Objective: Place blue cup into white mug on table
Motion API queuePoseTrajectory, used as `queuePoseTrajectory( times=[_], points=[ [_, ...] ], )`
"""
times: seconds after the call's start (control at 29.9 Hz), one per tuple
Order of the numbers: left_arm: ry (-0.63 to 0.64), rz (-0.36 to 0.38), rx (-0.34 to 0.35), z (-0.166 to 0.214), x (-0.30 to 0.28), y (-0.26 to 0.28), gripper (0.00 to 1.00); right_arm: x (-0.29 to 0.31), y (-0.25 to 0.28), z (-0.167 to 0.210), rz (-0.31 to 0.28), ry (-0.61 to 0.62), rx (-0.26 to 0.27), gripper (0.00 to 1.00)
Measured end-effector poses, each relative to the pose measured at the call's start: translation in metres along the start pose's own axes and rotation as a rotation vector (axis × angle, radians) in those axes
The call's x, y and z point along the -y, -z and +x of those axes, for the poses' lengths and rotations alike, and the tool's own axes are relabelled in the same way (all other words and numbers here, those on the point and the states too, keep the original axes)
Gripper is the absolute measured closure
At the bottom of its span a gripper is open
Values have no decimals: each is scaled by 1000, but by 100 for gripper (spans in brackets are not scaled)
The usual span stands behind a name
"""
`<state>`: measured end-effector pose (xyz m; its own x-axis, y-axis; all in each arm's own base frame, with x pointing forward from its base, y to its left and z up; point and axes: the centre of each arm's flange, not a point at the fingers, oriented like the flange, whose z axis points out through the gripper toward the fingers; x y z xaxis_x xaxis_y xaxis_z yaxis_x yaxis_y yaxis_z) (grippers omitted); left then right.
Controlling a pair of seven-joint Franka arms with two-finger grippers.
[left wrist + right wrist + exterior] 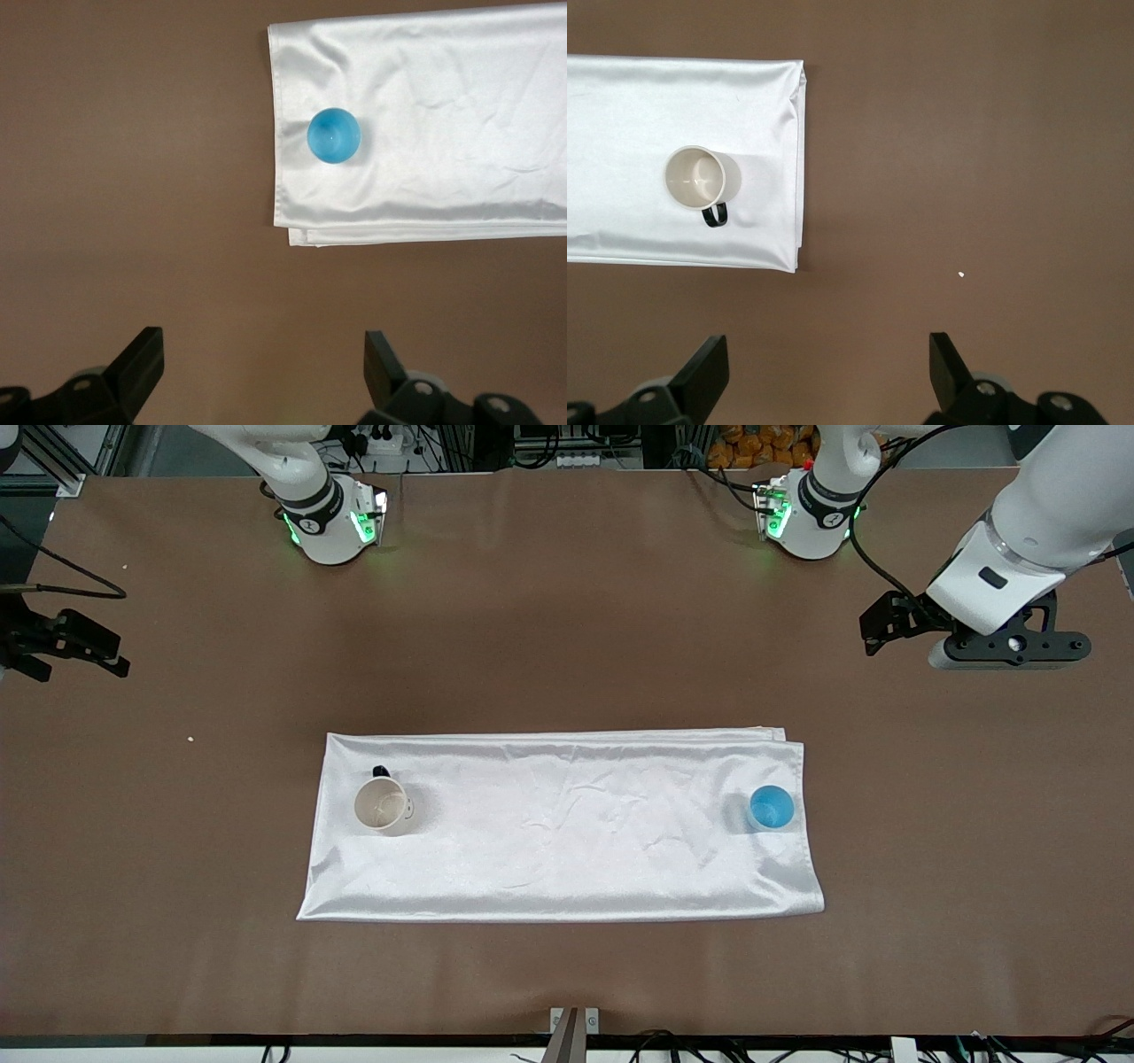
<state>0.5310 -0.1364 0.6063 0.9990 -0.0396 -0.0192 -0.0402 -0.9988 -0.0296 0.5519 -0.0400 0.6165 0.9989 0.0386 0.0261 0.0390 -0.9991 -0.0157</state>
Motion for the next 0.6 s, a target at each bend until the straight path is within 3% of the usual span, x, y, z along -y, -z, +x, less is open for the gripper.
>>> queuePoseTrajectory(
  times=[0.6],
  points=[
    [9, 0, 0, 2, 5, -1, 0, 0, -9, -2, 1, -12, 21, 0]
  ],
)
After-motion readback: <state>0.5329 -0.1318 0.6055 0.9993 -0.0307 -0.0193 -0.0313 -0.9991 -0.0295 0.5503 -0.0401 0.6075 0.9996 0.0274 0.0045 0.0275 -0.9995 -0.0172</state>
